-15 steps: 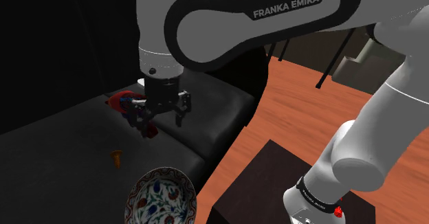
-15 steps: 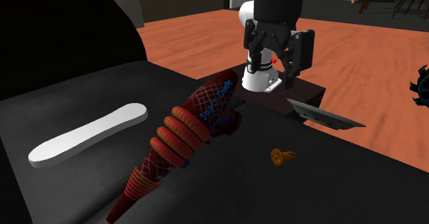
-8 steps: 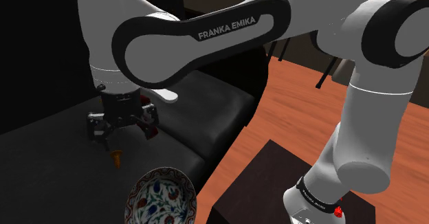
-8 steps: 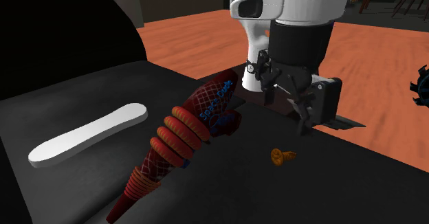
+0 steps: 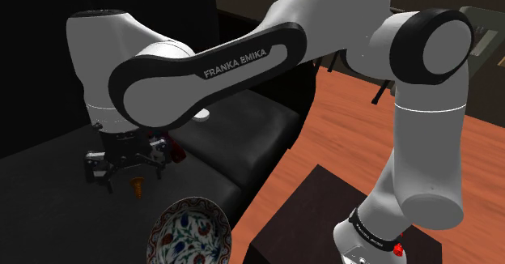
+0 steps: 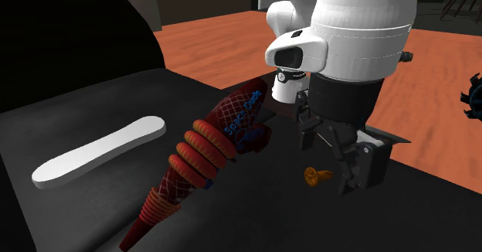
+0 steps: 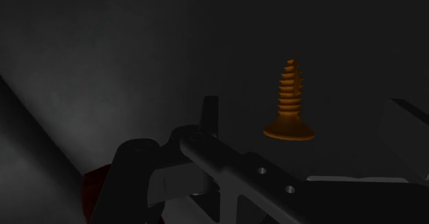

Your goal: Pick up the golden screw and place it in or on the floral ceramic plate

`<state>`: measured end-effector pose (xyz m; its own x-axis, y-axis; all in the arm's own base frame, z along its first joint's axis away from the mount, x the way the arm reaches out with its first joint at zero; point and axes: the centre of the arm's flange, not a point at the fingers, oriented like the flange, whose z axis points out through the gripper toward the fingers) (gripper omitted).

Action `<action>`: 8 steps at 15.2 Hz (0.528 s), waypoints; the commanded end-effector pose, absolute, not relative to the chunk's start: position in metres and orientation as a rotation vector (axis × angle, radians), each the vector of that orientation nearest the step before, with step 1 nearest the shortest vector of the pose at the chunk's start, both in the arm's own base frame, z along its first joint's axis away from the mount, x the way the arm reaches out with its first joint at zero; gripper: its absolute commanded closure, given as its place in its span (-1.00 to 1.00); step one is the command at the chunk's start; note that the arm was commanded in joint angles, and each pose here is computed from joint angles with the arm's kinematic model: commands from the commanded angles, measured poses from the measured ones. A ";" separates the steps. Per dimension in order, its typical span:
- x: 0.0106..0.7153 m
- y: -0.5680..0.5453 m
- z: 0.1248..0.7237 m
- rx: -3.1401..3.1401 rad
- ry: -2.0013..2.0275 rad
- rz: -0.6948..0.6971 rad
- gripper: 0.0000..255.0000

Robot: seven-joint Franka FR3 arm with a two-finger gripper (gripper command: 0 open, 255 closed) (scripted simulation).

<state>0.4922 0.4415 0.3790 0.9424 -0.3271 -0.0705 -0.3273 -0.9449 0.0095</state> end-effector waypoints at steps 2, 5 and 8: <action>0.491 0.442 0.366 -3.093 0.521 0.111 -1.00; 0.491 0.442 0.366 -3.093 0.521 0.111 -1.00; 0.491 0.442 0.366 -3.093 0.521 0.111 -1.00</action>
